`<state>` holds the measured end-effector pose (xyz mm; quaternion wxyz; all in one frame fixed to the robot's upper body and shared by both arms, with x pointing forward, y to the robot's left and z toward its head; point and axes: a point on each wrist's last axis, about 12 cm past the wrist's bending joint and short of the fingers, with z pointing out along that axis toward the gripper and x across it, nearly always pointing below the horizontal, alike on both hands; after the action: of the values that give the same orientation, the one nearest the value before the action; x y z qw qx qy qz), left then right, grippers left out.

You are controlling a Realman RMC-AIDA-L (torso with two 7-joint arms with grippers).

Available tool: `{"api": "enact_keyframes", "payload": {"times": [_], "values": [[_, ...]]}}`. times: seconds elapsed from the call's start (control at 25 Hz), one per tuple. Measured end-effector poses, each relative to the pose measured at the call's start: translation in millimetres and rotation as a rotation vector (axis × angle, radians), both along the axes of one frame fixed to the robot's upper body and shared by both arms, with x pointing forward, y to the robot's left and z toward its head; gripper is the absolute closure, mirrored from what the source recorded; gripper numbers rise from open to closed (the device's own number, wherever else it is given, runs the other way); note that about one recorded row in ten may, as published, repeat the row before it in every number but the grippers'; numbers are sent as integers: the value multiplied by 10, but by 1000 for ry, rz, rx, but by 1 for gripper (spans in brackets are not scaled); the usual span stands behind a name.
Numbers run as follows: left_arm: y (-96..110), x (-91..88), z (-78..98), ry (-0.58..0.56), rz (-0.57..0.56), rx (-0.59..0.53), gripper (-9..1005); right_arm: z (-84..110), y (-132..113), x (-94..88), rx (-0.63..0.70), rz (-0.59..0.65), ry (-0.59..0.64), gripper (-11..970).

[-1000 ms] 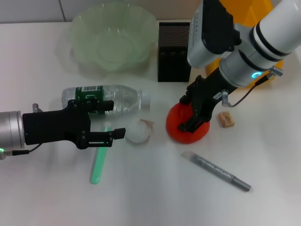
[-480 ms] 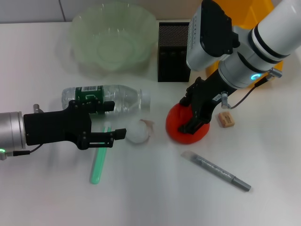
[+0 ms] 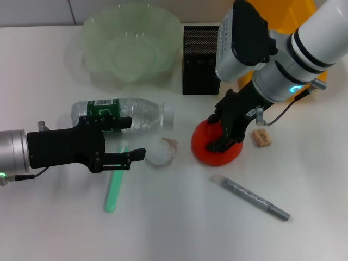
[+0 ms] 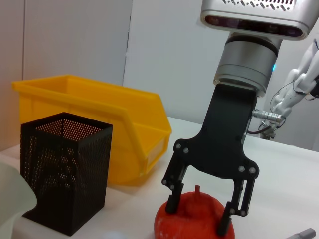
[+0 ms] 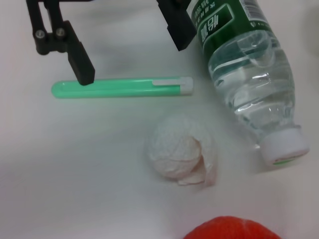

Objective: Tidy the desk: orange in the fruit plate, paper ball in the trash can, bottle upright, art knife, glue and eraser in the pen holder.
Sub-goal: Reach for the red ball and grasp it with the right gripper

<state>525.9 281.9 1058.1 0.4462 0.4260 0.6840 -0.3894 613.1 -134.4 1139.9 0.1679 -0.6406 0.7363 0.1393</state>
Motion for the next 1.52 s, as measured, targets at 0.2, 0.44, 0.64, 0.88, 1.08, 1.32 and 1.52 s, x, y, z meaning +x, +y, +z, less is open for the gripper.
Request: {"api": "enact_keyframes", "payload": {"times": [0.2,0.44,0.64,0.88,1.08,1.32,1.52], "values": [[2,-3,-2,1,3,-2,152,-4,-12,2,3,-4,-7,287],[3,-4,-3,1,4,-3,152,-5,-9,2,3,2,-14,485],[5,-7,-4,3,6,-4,152,-7,-8,-1,3,8,-15,702],[5,-5,-3,2,8,-5,152,-8,-9,-10,1,18,-11,757],[4,-5,-3,3,5,-4,152,-9,-9,-11,0,19,-10,775],[1,-2,-1,2,4,-3,152,-9,-9,-12,0,19,-10,796],[1,-2,-1,2,3,-3,152,-9,-9,-12,0,19,-10,851]]}}
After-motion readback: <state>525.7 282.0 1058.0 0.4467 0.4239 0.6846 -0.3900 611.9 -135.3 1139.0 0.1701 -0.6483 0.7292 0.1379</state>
